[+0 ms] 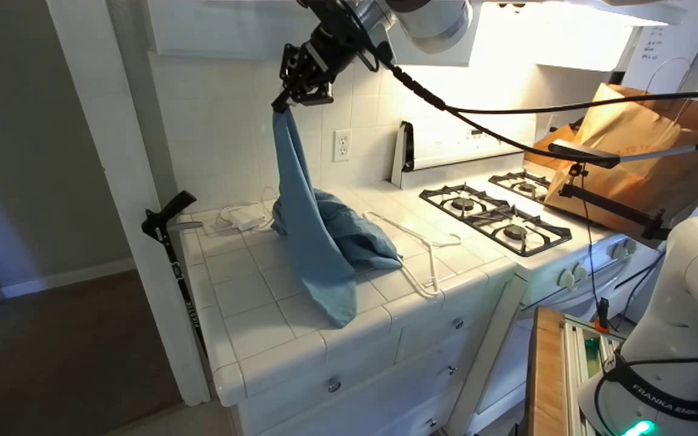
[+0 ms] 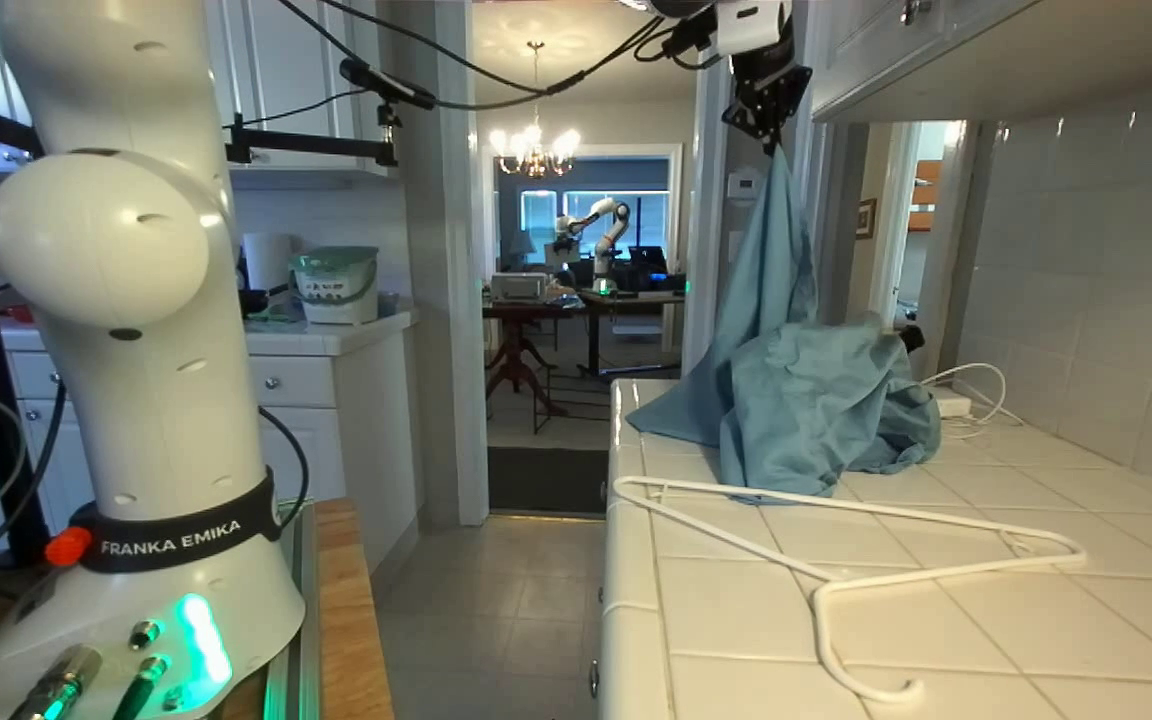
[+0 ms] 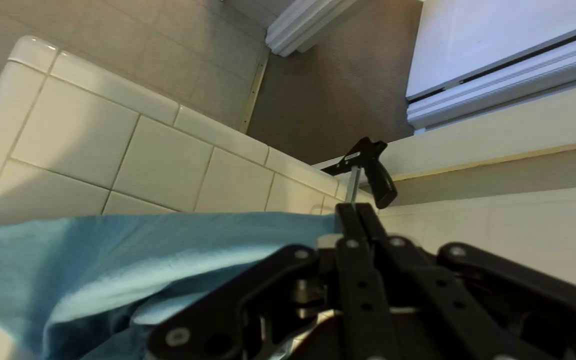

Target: Unfold the blue cloth

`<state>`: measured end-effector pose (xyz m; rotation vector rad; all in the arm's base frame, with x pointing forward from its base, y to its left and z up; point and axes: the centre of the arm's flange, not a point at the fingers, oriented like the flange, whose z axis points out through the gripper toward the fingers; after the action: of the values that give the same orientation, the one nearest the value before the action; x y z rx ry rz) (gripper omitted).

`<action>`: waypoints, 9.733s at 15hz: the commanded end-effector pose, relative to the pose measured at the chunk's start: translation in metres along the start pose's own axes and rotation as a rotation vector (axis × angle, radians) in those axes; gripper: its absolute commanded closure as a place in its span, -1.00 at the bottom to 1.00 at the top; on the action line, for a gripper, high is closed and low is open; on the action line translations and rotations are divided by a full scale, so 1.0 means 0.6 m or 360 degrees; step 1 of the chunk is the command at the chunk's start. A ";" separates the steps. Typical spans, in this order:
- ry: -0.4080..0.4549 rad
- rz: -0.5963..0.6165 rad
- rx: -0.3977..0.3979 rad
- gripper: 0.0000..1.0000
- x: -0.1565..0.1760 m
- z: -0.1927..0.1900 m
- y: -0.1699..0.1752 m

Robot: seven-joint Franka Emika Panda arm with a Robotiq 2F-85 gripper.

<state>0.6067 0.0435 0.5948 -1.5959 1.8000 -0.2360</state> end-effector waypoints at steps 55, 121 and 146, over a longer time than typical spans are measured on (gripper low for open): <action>0.0157 0.0066 -0.0414 -1.00 0.301 0.160 0.278; 0.0590 0.0193 0.0415 0.99 0.411 -0.181 0.212; 0.1109 -0.0133 0.0503 0.99 0.056 -0.219 0.240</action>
<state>0.4295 0.0083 0.5682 -1.5595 1.9021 -1.1127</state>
